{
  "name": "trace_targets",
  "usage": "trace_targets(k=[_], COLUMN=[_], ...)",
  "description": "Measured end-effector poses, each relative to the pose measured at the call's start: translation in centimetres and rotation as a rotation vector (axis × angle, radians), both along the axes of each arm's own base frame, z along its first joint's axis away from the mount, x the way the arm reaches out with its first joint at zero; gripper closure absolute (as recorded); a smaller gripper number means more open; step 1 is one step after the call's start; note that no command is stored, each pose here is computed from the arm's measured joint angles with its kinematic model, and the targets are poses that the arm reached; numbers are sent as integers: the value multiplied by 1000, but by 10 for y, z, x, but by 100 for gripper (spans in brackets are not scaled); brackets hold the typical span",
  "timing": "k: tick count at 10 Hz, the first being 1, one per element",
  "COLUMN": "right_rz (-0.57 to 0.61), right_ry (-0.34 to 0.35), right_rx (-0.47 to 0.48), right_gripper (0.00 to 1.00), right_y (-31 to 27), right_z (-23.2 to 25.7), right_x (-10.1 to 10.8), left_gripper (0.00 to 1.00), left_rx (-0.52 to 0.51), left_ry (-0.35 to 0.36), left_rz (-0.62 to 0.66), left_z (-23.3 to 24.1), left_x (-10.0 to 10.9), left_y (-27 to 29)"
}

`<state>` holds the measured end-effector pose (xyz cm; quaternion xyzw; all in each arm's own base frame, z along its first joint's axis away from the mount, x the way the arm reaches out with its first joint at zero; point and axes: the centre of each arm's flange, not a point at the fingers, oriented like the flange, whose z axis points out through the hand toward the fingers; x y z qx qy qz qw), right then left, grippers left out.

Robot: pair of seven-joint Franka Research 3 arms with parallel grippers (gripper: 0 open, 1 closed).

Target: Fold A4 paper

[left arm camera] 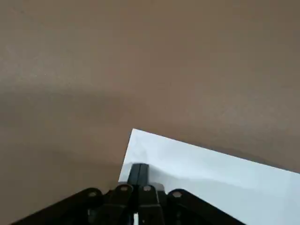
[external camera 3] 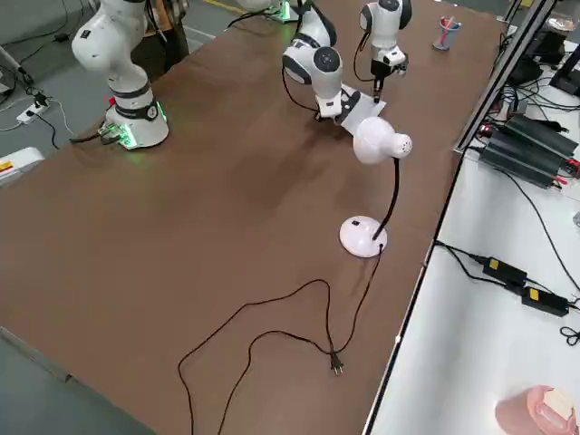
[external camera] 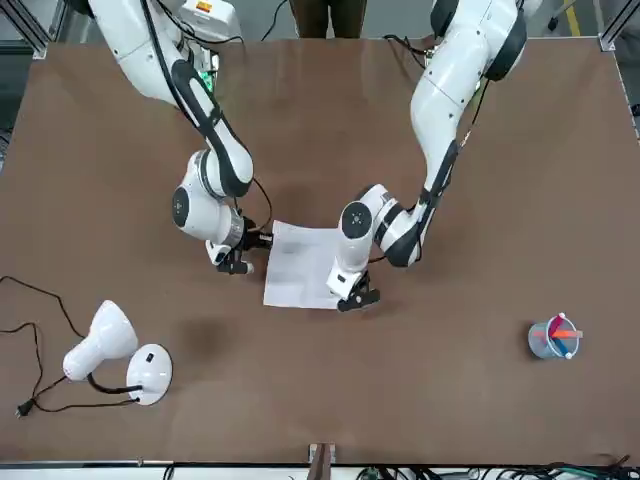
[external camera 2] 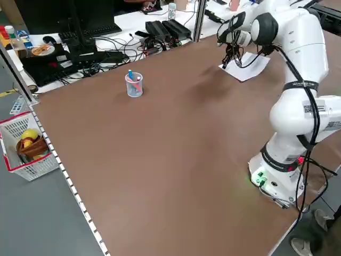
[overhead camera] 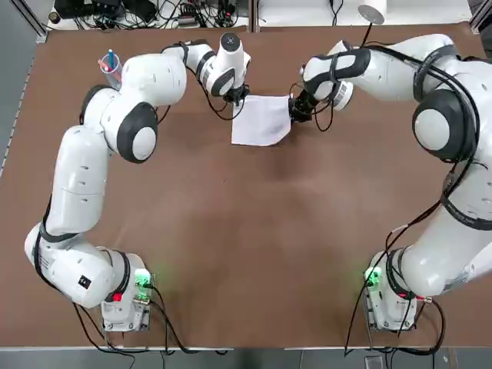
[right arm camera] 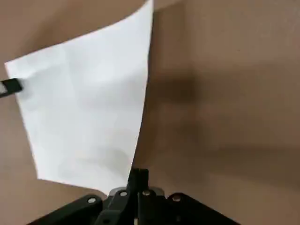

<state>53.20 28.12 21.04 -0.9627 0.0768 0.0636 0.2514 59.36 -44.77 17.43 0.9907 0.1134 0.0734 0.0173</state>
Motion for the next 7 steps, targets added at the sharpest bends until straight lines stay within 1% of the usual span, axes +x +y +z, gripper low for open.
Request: trace_targets(k=[2,7], right_rz=[9,11], right_ry=[-1,12], right_rx=[16,67], right_gripper=[98,97], right_y=[5,30], right_z=[11,19], right_x=[-1,-12], left_gripper=[99,99], left_rx=[0,-1], left_ry=[0,0], left_rz=[1,2], left_z=[0,0], left_x=[0,0], left_y=[0,0])
